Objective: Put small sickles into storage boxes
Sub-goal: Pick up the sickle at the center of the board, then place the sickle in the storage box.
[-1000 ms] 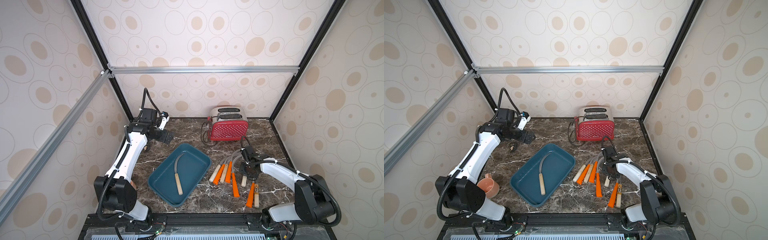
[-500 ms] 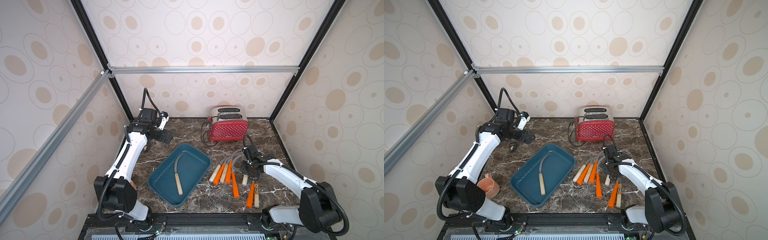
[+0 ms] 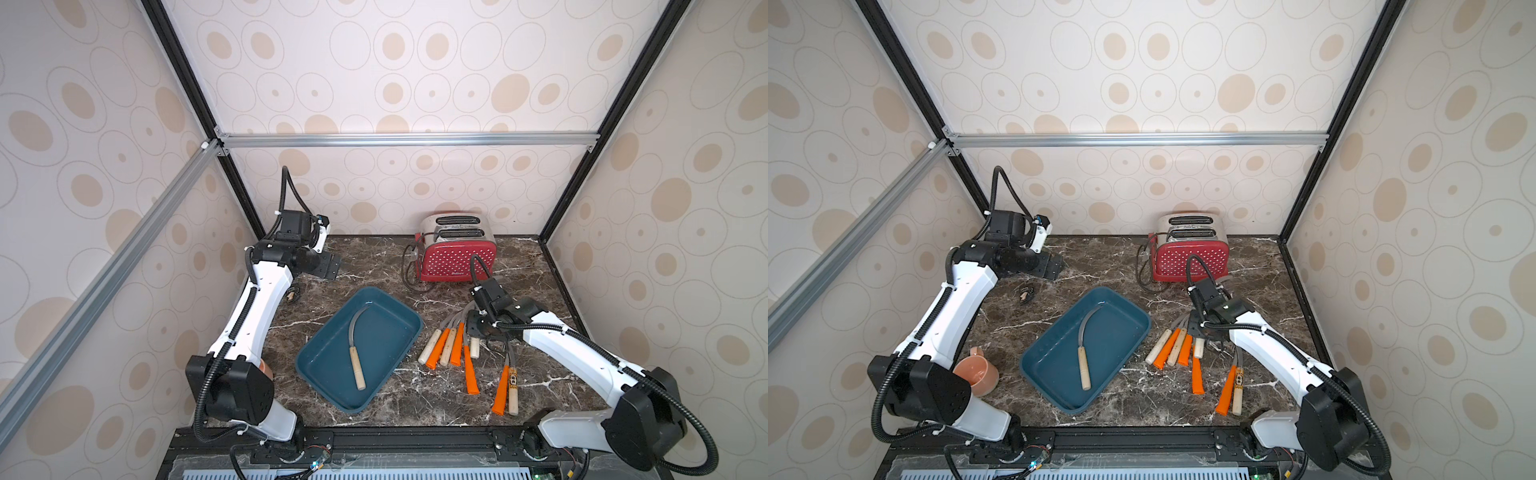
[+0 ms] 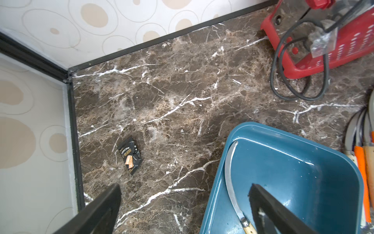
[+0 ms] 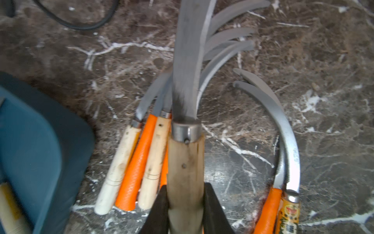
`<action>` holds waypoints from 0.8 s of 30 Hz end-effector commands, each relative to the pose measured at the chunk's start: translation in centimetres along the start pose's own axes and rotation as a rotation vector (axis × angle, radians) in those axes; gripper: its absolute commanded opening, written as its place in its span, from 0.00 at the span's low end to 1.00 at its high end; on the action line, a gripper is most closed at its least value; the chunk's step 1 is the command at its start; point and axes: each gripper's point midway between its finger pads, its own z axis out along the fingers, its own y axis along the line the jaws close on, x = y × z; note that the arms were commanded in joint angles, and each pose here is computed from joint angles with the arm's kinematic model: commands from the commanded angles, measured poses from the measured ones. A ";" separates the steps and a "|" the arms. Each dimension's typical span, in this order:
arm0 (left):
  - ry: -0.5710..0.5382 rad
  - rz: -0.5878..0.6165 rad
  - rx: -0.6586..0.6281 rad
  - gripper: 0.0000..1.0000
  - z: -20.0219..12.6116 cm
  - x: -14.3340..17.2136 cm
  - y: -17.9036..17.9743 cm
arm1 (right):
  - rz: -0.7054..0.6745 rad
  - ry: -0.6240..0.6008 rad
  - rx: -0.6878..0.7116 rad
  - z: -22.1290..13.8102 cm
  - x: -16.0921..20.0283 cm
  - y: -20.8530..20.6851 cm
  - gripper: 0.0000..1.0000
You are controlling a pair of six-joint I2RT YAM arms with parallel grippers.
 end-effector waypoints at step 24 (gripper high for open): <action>-0.080 -0.174 -0.216 0.99 -5.2 -0.5 6.9 | -0.403 0.135 -0.387 -0.9 5.4 26.8 0.03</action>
